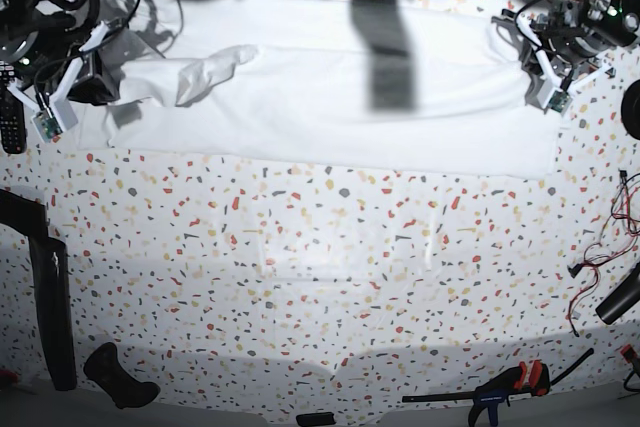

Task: Fold the T-shirt properly
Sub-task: 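Grasp the band's collar edge with both grippers and pull it toward the hem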

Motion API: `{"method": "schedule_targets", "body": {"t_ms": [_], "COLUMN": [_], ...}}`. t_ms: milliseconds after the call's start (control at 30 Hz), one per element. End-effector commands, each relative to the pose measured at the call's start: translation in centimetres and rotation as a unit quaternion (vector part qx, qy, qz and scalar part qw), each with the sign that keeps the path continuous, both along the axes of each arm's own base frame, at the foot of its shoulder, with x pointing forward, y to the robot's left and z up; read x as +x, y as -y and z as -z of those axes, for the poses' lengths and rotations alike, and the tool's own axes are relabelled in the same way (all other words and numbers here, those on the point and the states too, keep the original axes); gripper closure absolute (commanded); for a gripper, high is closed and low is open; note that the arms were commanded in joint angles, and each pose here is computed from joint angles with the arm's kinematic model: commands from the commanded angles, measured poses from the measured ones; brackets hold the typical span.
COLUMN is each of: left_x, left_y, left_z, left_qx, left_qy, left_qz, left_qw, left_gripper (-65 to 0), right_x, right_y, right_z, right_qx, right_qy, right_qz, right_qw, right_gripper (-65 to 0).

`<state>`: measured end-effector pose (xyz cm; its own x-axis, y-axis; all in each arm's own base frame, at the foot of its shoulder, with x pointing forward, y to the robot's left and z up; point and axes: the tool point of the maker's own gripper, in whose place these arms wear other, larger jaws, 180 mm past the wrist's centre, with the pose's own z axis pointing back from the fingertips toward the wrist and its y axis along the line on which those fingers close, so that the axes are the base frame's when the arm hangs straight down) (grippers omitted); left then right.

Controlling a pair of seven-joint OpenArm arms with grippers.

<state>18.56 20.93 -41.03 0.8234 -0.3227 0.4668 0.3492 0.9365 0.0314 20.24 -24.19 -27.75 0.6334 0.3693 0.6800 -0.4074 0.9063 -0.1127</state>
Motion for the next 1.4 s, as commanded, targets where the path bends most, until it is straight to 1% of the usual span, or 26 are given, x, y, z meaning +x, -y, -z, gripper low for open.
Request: {"method": "schedule_targets", "body": {"t_ms": [0, 67, 100, 167, 200, 233, 267, 367, 467, 533, 667, 700, 833, 933, 1033, 1167, 1267, 1367], "left_x": [0.7, 0.7, 0.6, 0.7, 0.7, 0.7, 0.7, 0.7, 0.7, 0.7, 0.7, 0.7, 0.7, 0.7, 0.7, 1.2, 1.4, 1.8], "left_y": [-0.2, -0.2, -0.2, -0.2, -0.2, -0.2, -0.2, -0.2, -0.2, -0.2, -0.2, -0.2, -0.2, -0.2, -0.2, 0.0, 0.1, 0.1], "left_z": [-0.7, -0.7, -0.7, -0.7, -0.7, -0.7, -0.7, -0.7, -0.7, -0.7, -0.7, -0.7, -0.8, -0.8, -0.8, -1.1, -1.2, -1.4], "left_qx": [0.004, 0.004, 0.004, 0.004, 0.004, 0.004, 0.004, 0.004, 0.004, 0.003, 0.003, 0.003, 0.003, 0.003, 0.003, -0.003, -0.005, -0.006], "left_qy": [0.014, 0.014, 0.014, 0.014, 0.014, 0.014, 0.014, 0.014, 0.014, 0.015, 0.015, 0.015, 0.015, 0.015, 0.016, 0.033, 0.038, 0.044], "left_qz": [0.004, 0.004, 0.004, 0.004, 0.004, 0.004, 0.004, 0.004, 0.004, 0.004, 0.004, 0.004, 0.004, 0.004, 0.004, 0.005, 0.005, 0.006], "left_qw": [1.0, 1.0, 1.0, 1.0, 1.0, 1.0, 1.0, 1.0, 1.0, 1.0, 1.0, 1.0, 1.0, 1.0, 1.0, 0.999, 0.999, 0.999], "left_gripper": [0.0, 0.0, 0.0, 0.0, 0.0, 0.0, 0.0, 0.0, 0.0, 0.0, 0.0, 0.0, 0.0, 0.0, 0.0, 0.0, 0.0, 0.0], "right_x": [0.4, 0.5, 0.5, 0.8, 1.0, 1.2, 1.3, 1.5, 1.6, 1.6, 1.3, 1.2, 0.7, 0.3, -0.3, -0.5, 0.3, 1.6], "right_y": [-0.1, -0.1, -0.1, -0.1, 0.2, 0.6, 1.1, 2.3, 2.9, 2.3, -0.2, -0.5, -0.4, 0.2, 1.4, 3.4, 4.1, 3.2], "right_z": [-0.9, -0.9, -1.0, -1.2, -1.3, -1.4, -1.5, -1.4, -1.5, -1.6, -1.8, -1.7, -0.8, 0.7, 2.9, 6.1, 8.3, 10.0], "right_qx": [-0.005, -0.004, -0.003, -0.005, -0.014, -0.027, -0.042, -0.079, -0.085, -0.066, 0.013, 0.022, 0.029, 0.047, 0.06, 0.049, 0.042, 0.06], "right_qy": [0.017, 0.019, 0.021, 0.03, 0.037, 0.044, 0.05, 0.053, 0.054, 0.057, 0.047, 0.044, 0.026, 0.008, -0.023, -0.053, -0.077, -0.093], "right_qz": [-0.008, -0.009, -0.009, -0.008, -0.006, -0.002, 0.001, 0.01, 0.029, 0.026, 0.005, 0.003, 0.012, 0.033, 0.062, 0.094, 0.104, 0.097], "right_qw": [0.9998, 0.9998, 0.9997, 0.9995, 0.9992, 0.9987, 0.9979, 0.9954, 0.9944, 0.9958, 0.9988, 0.9988, 0.9992, 0.9983, 0.996, 0.993, 0.9908, 0.9891], "right_gripper": [0.0, 0.0, -3.2, -14.8, -19.2, -22.0, -23.0, -22.9, -22.9, -22.9, -22.9, -22.9, -22.9, -22.9, -22.9, -22.9, -22.9, -22.9]}}
